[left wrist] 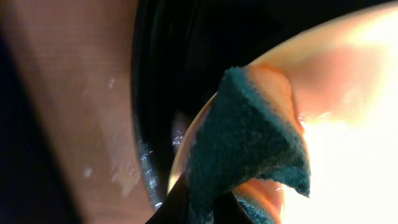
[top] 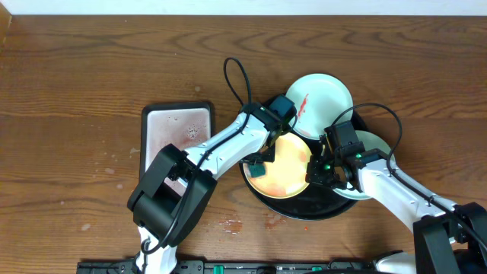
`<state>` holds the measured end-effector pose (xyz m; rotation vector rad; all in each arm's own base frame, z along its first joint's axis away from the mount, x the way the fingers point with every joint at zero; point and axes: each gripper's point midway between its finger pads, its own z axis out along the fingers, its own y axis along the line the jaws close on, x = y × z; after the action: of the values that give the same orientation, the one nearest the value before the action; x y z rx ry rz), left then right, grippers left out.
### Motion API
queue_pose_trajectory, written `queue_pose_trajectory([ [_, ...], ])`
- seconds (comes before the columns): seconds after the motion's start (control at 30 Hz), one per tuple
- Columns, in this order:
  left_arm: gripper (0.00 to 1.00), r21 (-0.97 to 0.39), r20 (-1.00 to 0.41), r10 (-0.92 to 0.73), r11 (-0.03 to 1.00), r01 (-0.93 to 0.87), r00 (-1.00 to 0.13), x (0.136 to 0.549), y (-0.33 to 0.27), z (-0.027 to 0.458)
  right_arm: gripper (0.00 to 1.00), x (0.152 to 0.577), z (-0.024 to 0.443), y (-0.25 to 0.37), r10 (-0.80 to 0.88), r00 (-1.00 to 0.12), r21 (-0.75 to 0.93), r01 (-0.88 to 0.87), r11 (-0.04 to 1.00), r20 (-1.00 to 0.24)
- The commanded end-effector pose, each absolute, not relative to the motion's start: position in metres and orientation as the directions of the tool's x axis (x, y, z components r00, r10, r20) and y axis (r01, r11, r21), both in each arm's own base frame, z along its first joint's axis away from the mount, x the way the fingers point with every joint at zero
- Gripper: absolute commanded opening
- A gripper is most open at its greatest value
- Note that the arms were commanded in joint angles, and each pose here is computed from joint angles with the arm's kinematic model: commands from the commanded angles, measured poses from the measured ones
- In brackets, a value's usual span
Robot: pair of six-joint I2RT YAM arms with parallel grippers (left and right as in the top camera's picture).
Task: Clean dirty plates on tray and stack at the side
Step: 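Scrub the yellow plate with the sponge while right gripper holds it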
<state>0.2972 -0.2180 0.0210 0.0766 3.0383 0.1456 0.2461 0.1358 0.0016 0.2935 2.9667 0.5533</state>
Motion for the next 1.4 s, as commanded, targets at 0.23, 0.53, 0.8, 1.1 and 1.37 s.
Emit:
queue_pose_trajectory([
  [0.23,0.08,-0.346,0.105,0.054,0.938,0.015,-0.993,0.276,-0.300,-0.016,0.01,0.241,-0.007,0.119,0.211,-0.974,0.285,0.181,0.941,-0.081],
  [0.53,0.08,-0.485,0.232,0.233,0.869,0.095,-0.945,0.223,-0.334,-0.006,0.01,0.241,-0.007,0.119,0.211,-0.974,0.285,0.181,0.941,-0.081],
  [0.8,0.08,-0.505,0.240,0.326,0.846,0.169,-0.914,0.209,-0.330,-0.003,0.01,0.241,-0.007,0.119,0.211,-0.974,0.285,0.181,0.941,-0.081],
  [1.1,0.08,-0.333,0.296,0.286,0.925,0.182,-0.911,0.204,-0.291,-0.012,0.01,0.242,-0.007,0.120,0.211,-0.974,0.286,0.180,0.941,-0.084],
  [1.37,0.08,0.172,0.066,0.006,0.985,0.018,-0.998,0.272,-0.193,0.001,0.01,0.242,-0.007,0.120,0.211,-0.974,0.286,0.180,0.941,-0.084],
])
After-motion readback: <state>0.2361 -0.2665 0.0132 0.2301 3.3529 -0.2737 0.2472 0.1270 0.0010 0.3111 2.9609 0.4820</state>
